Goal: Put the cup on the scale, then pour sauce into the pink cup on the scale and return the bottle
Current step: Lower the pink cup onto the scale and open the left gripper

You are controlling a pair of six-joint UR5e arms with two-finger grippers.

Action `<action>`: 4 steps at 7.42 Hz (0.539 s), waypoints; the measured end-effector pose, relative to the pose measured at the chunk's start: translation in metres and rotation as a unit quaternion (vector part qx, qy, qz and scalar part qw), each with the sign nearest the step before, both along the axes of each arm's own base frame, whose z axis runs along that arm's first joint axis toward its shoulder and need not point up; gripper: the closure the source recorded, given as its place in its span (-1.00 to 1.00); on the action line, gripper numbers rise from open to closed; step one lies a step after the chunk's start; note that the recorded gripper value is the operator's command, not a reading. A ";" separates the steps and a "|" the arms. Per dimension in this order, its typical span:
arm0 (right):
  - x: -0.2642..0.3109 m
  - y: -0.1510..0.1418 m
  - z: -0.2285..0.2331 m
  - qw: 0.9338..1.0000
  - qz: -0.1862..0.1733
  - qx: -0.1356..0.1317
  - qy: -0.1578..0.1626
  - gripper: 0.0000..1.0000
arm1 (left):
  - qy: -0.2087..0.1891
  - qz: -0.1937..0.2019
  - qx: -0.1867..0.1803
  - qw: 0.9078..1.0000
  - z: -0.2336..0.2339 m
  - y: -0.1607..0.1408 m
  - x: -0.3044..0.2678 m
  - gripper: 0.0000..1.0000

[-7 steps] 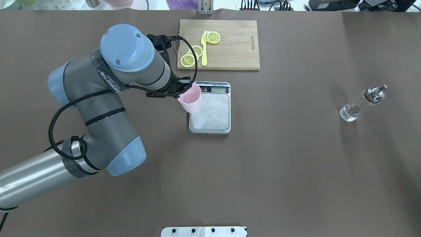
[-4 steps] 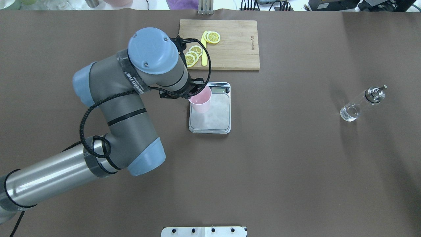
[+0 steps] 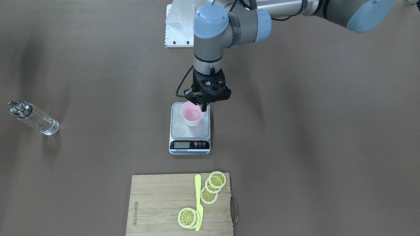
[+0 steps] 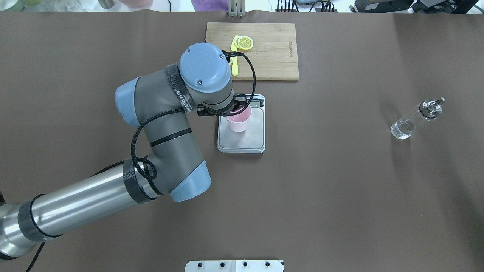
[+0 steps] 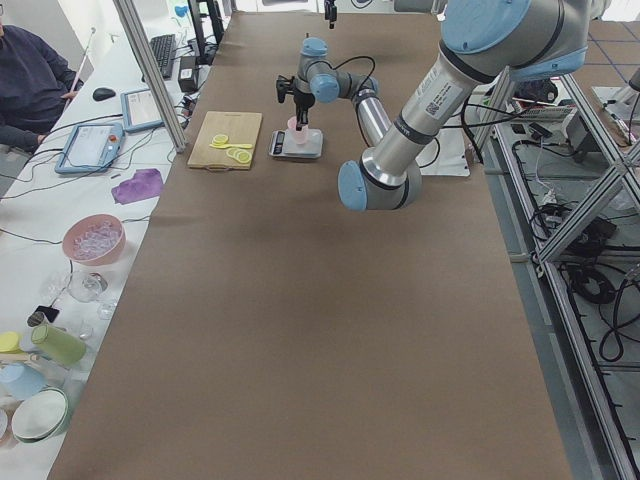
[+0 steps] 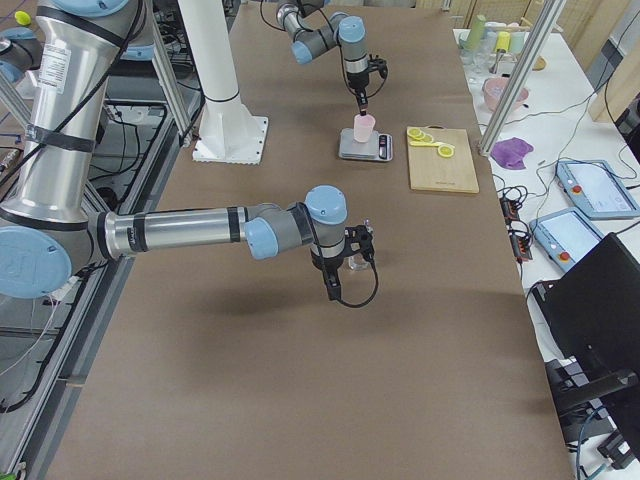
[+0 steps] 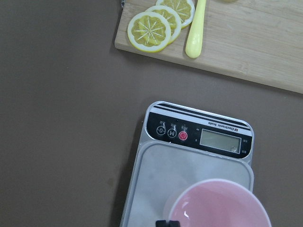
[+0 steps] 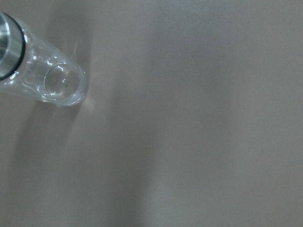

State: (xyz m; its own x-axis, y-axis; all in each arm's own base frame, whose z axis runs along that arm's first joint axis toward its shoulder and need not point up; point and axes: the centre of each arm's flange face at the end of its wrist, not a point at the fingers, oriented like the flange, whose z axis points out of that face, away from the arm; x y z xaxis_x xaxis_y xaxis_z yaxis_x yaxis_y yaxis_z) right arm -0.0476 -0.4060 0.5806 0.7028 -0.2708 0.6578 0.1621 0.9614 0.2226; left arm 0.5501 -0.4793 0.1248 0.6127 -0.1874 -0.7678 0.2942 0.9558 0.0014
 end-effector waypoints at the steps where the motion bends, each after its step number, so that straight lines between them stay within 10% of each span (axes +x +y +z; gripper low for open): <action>1: 0.000 0.000 0.000 1.000 0.000 0.000 0.001 -1.00 | 0.000 0.002 0.001 1.000 0.000 0.002 0.003 1.00; 4: 0.000 0.000 0.001 1.000 0.000 0.000 0.001 -1.00 | 0.004 0.005 0.004 1.000 0.000 0.007 0.006 1.00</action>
